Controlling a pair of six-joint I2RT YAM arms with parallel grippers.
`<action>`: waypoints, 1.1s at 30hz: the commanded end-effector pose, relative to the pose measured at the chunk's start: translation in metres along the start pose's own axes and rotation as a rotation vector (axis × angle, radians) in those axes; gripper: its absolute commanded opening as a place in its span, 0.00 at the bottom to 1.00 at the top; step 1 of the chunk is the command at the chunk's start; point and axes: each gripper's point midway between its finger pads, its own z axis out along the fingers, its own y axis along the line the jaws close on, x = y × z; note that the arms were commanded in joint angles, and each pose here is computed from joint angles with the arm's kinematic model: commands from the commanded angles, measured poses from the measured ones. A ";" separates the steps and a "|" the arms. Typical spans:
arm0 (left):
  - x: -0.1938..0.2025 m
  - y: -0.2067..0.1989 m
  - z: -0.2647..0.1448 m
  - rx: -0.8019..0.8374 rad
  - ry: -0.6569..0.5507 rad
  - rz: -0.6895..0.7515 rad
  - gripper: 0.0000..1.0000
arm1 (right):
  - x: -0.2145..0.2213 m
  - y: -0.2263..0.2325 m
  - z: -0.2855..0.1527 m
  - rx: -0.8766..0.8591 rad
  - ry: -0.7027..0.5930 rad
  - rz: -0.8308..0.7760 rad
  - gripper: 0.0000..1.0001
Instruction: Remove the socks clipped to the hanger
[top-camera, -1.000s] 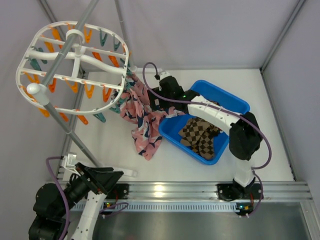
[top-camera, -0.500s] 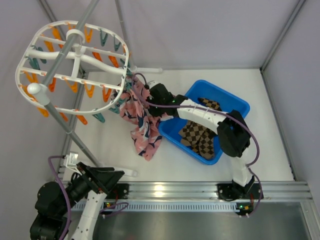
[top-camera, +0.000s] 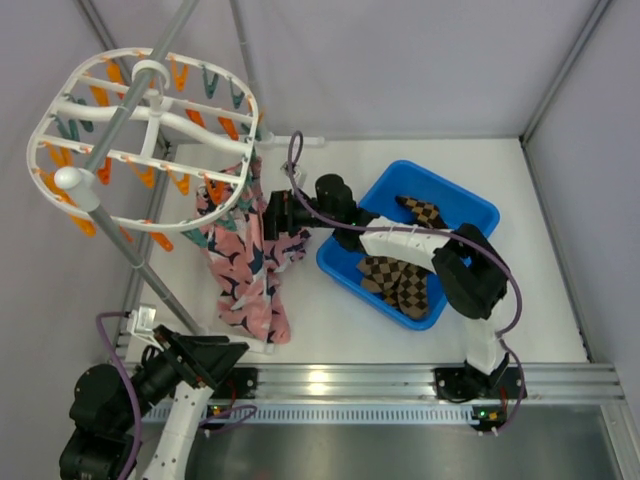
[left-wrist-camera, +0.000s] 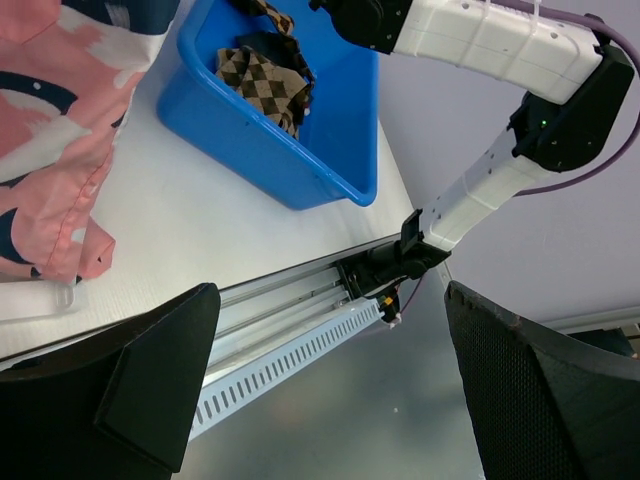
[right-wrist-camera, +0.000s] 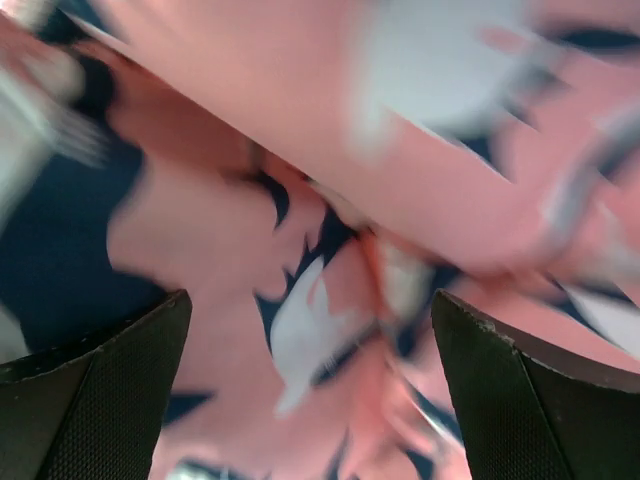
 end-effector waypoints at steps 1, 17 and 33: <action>-0.003 -0.006 0.001 0.034 -0.014 0.010 0.97 | -0.024 -0.018 -0.041 0.175 -0.072 -0.044 1.00; 0.005 0.015 0.044 -0.015 0.112 0.006 0.98 | -0.053 -0.052 -0.288 1.041 -0.318 -0.195 1.00; -0.034 0.050 0.065 -0.219 -0.037 -0.055 0.98 | 0.016 -0.047 -0.352 1.124 -0.305 -0.174 0.99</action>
